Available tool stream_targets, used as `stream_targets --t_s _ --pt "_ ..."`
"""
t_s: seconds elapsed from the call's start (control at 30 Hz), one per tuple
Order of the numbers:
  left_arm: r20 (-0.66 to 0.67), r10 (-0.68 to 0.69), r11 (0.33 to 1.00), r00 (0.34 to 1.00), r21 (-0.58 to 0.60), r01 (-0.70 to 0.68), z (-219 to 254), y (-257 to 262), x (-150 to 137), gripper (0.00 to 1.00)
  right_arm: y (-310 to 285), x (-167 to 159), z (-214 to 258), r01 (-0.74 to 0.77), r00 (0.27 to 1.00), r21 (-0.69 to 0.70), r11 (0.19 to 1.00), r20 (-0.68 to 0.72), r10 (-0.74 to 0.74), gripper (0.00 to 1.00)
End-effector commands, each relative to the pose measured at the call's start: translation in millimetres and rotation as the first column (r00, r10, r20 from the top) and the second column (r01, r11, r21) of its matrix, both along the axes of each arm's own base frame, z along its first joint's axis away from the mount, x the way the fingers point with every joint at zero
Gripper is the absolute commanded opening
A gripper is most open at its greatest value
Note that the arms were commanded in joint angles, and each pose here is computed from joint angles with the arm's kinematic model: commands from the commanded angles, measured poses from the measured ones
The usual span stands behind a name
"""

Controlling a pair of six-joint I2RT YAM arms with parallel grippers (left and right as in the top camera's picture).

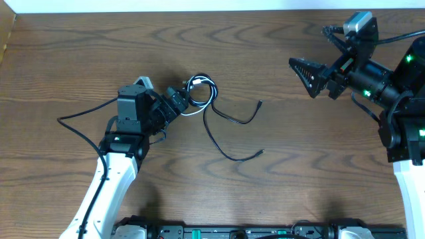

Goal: Untangle cables
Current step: 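Move the right gripper leftward toward the cable bundle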

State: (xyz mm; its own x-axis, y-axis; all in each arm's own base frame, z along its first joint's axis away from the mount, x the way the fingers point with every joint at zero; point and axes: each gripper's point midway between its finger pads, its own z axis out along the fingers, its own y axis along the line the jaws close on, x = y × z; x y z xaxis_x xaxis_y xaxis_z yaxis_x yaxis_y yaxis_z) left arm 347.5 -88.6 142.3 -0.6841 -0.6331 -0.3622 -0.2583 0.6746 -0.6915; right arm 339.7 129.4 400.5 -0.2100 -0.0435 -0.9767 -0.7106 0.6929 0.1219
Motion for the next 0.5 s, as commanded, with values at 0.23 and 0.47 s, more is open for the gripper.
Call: stream_targets --t_s 0.23,0.47 --pt "0.008 -0.01 1.0 1.0 0.002 0.01 3.0 -1.1 0.4 0.98 3.7 -4.6 4.7 -0.035 0.999 0.021 0.999 -0.005 0.035 0.99" --pt "0.008 -0.01 1.0 1.0 0.002 0.01 3.0 -1.1 0.4 0.98 3.7 -4.6 4.6 -0.035 0.999 0.022 0.999 -0.006 0.036 0.99"
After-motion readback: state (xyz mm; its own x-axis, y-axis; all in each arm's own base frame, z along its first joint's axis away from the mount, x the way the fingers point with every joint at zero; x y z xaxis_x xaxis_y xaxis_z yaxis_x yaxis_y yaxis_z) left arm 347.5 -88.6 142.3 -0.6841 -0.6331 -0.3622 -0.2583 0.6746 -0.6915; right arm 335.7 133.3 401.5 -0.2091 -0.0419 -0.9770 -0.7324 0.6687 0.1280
